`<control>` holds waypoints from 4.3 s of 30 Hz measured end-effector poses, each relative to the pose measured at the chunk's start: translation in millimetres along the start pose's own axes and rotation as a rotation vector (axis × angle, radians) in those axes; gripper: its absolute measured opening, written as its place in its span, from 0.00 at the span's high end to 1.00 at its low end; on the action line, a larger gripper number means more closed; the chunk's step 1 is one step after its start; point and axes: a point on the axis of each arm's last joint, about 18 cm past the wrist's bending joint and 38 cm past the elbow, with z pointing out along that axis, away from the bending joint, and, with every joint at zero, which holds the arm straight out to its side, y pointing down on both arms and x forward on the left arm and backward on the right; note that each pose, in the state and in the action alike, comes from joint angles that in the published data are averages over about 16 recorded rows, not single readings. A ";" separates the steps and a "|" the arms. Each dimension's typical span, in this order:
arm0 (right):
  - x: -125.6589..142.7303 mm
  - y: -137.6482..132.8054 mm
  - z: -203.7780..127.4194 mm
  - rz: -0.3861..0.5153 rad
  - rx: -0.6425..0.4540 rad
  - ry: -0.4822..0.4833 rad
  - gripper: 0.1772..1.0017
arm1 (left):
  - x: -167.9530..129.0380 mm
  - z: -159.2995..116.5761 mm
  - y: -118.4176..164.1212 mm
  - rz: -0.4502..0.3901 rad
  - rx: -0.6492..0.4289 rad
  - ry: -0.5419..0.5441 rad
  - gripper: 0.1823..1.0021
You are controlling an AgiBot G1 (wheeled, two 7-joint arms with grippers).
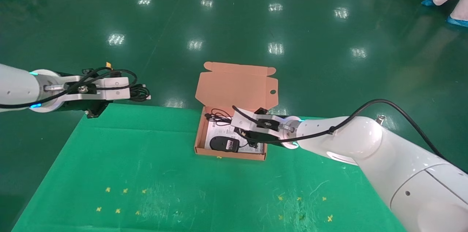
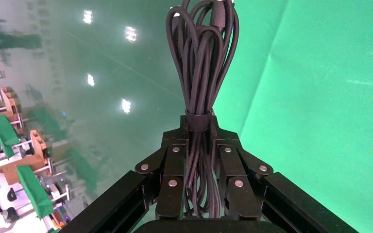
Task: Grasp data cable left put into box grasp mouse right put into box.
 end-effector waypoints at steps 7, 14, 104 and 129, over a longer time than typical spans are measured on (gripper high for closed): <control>-1.9 6.8 -5.0 -0.016 -0.009 -0.018 0.94 | 5.9 8.8 -15.7 0.022 0.039 0.014 0.91; 5.8 22.6 -19.8 -0.016 -0.015 -0.010 0.85 | 18.4 29.5 -49.0 0.063 0.118 0.041 0.91; 125.4 75.8 -269.9 -0.129 -0.072 0.288 0.00 | -28.4 73.1 -176.3 -0.065 0.466 -0.167 0.26; 47.8 52.8 -261.4 0.173 0.213 -0.028 0.00 | 60.2 35.3 -110.7 -0.527 0.769 0.259 0.00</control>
